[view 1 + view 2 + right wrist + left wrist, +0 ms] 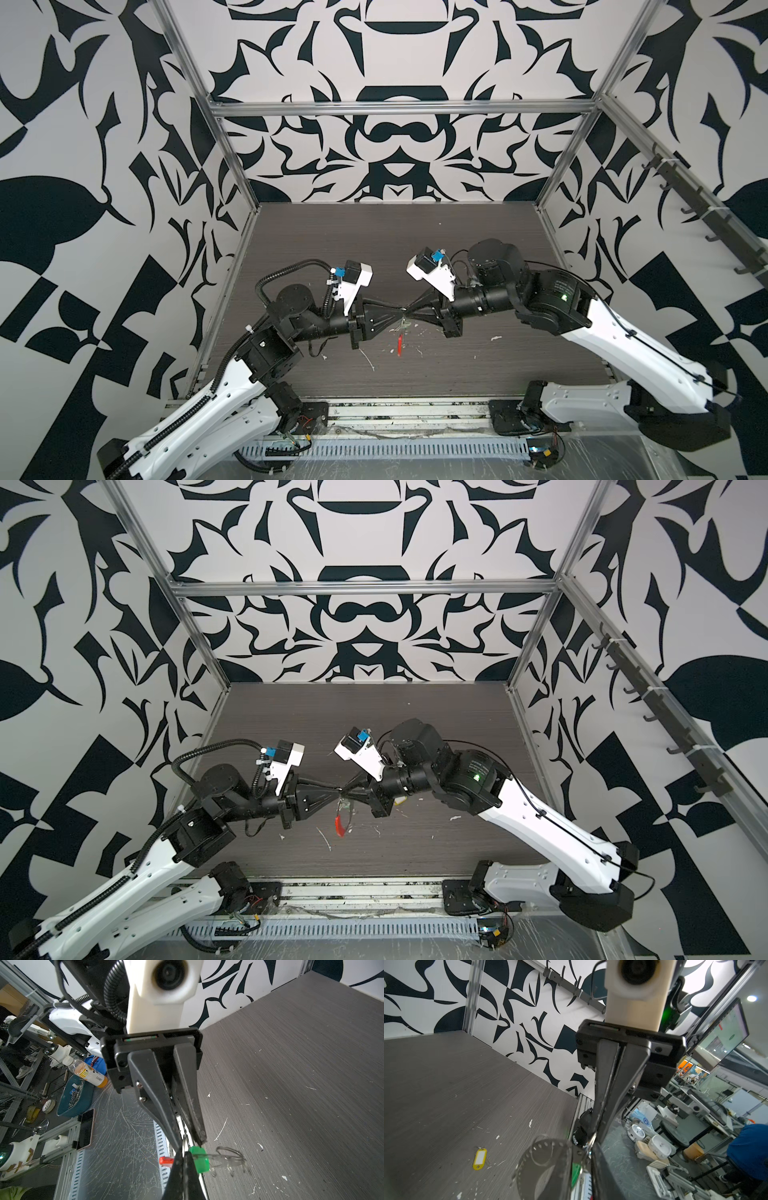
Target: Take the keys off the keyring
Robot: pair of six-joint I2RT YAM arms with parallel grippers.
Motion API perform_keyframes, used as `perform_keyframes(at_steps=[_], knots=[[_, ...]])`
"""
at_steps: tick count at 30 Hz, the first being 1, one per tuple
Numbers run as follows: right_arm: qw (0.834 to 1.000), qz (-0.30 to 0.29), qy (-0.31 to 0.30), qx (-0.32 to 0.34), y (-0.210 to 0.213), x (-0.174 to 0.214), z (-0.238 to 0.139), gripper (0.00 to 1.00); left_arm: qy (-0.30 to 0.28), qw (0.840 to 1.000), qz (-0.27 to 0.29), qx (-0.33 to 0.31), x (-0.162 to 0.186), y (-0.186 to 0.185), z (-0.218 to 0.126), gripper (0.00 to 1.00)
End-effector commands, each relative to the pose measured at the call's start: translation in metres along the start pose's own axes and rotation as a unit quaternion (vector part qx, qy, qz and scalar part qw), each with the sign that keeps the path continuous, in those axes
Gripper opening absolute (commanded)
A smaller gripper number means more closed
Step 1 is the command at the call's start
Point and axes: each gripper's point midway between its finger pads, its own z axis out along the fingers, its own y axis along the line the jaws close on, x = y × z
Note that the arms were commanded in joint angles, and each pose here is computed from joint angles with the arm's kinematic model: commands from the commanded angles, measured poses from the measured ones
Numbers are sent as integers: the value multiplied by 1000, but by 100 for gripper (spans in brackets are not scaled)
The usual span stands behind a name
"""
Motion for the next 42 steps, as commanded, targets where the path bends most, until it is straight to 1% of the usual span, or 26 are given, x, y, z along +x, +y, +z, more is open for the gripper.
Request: perform_keyframes(at_steps=[1, 3, 7, 9, 12, 15, 17, 18, 20, 23, 25, 27, 29, 30, 33, 37, 42], knots=[[999, -23, -28, -5, 10, -19, -13, 0, -5, 1000, 19, 19, -11, -14, -2, 14], [999, -21, -25, -5, 9, -19, -11, 0, -8, 1000, 21, 16, -12, -13, -3, 12], [1000, -18, -10, -6, 8, -17, -7, 0, -7, 1000, 27, 3, -14, -11, -4, 14], [1000, -16, -1, -1, 6, -16, -7, 0, -6, 999, 32, -3, -15, -11, -5, 10], [1000, -13, 2, 1, 5, -16, -5, 0, -6, 999, 32, -6, -14, -10, -6, 1], [1000, -9, -16, -7, 7, -22, -3, 0, -20, 999, 33, -8, -16, -9, -6, 0], [999, -9, -42, -10, 7, -28, -4, 0, -39, 999, 32, -7, -19, -8, -7, 0], [998, -10, -55, -13, 9, -31, -5, 3, -48, 998, 33, -7, -21, -9, -8, 0], [996, -14, -91, -20, 11, -37, -9, 16, -69, 997, 34, -7, -25, -8, -10, 0], [988, -21, -155, -13, 11, -47, -20, 28, -99, 994, 36, -11, -31, -8, -15, 0], [977, -24, -210, 0, 9, -55, -32, 32, -119, 992, 36, -16, -35, -7, -18, 0], [963, -19, -267, 14, 5, -59, -44, 35, -134, 990, 35, -23, -37, -5, -22, 0], [950, -8, -312, 19, 0, -60, -52, 37, -148, 988, 35, -31, -39, -3, -25, 0], [945, -2, -325, 20, -3, -59, -52, 37, -153, 987, 35, -30, -40, -3, -27, 0], [938, 15, -346, 15, -9, -59, -49, 37, -167, 985, 32, -30, -42, -2, -29, 0], [938, 28, -345, -2, -11, -60, -36, 37, -171, 984, 29, -29, -42, -1, -28, 0], [937, 29, -347, -19, -6, -62, -29, 38, -177, 983, 31, -30, -42, -1, -31, 0]])
